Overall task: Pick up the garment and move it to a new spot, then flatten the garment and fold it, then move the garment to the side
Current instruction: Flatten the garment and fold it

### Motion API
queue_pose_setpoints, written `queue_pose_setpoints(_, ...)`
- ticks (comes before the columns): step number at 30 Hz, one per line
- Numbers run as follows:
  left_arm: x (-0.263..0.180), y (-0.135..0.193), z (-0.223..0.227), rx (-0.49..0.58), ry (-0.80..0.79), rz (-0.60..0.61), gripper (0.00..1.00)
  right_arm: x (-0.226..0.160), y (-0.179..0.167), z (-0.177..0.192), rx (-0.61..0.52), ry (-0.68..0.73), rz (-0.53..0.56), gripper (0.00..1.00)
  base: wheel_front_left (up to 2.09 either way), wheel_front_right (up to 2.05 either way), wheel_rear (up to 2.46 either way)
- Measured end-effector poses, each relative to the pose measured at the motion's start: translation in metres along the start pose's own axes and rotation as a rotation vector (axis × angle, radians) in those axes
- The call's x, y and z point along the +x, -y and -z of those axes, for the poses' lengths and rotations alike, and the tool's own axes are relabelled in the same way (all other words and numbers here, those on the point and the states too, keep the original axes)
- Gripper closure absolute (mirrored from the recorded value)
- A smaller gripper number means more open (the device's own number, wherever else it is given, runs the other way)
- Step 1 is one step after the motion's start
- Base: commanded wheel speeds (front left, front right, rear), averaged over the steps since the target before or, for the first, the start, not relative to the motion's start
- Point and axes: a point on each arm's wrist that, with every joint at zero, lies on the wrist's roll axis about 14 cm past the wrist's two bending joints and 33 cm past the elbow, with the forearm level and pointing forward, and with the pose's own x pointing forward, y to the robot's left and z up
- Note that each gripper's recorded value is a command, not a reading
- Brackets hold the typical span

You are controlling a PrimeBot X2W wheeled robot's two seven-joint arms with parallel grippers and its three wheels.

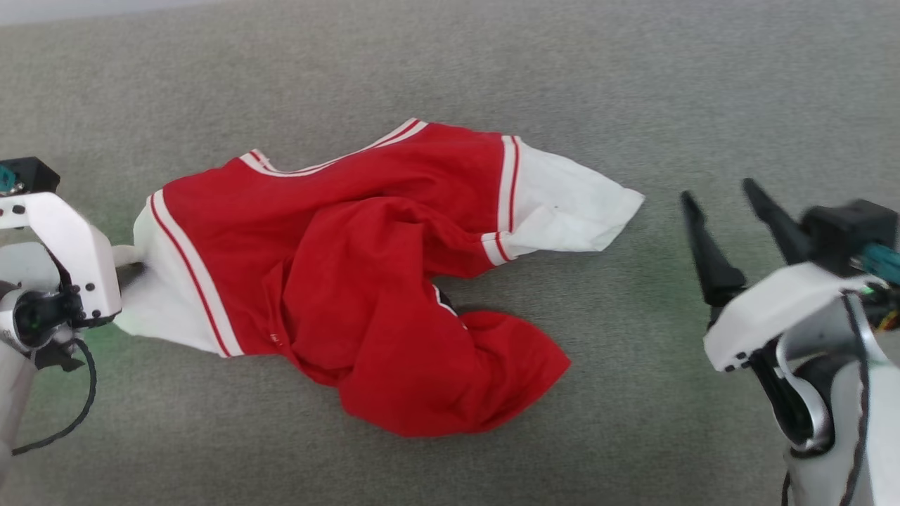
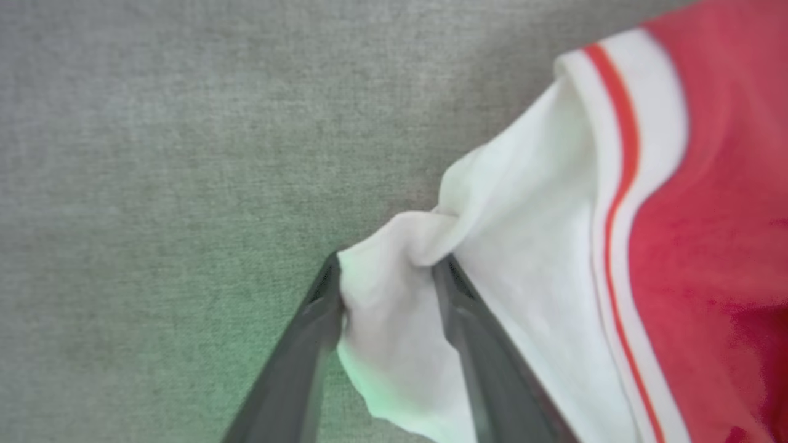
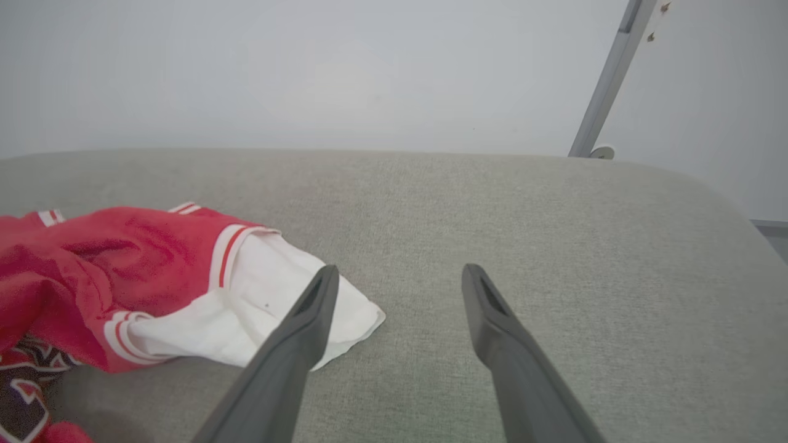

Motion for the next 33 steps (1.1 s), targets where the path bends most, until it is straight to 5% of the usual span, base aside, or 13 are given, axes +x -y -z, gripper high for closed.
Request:
queue_pose_setpoints(9,0.003,-0.002,-0.003,-0.016,0.021,0.022,1.00,0.046,-0.028,0.022,-0.070,-0.194,-0.138,0.00,0.00,0.00,0.00)
queue_pose_setpoints(19,0.003,-0.010,-0.005,-0.031,0.068,0.029,1.00,0.083,-0.053,0.031,-0.091,-0.235,-0.222,0.00,0.00,0.00,0.00)
queue_pose_setpoints(23,0.003,-0.014,-0.007,-0.021,0.075,0.024,0.48,0.088,-0.058,0.030,-0.096,-0.223,-0.238,0.00,0.00,0.00,0.00)
queue_pose_setpoints(24,0.003,-0.014,-0.008,-0.016,0.075,0.021,0.18,0.088,-0.060,0.030,-0.097,-0.223,-0.242,0.00,0.00,0.00,0.00)
queue_pose_setpoints(25,0.004,-0.015,-0.009,-0.015,0.074,0.019,0.00,0.089,-0.060,0.030,-0.099,-0.222,-0.243,0.00,0.00,0.00,0.00)
queue_pose_setpoints(33,0.007,-0.022,-0.008,-0.008,0.024,-0.004,0.00,0.086,-0.059,0.026,-0.111,-0.242,-0.249,0.00,0.00,0.00,0.00)
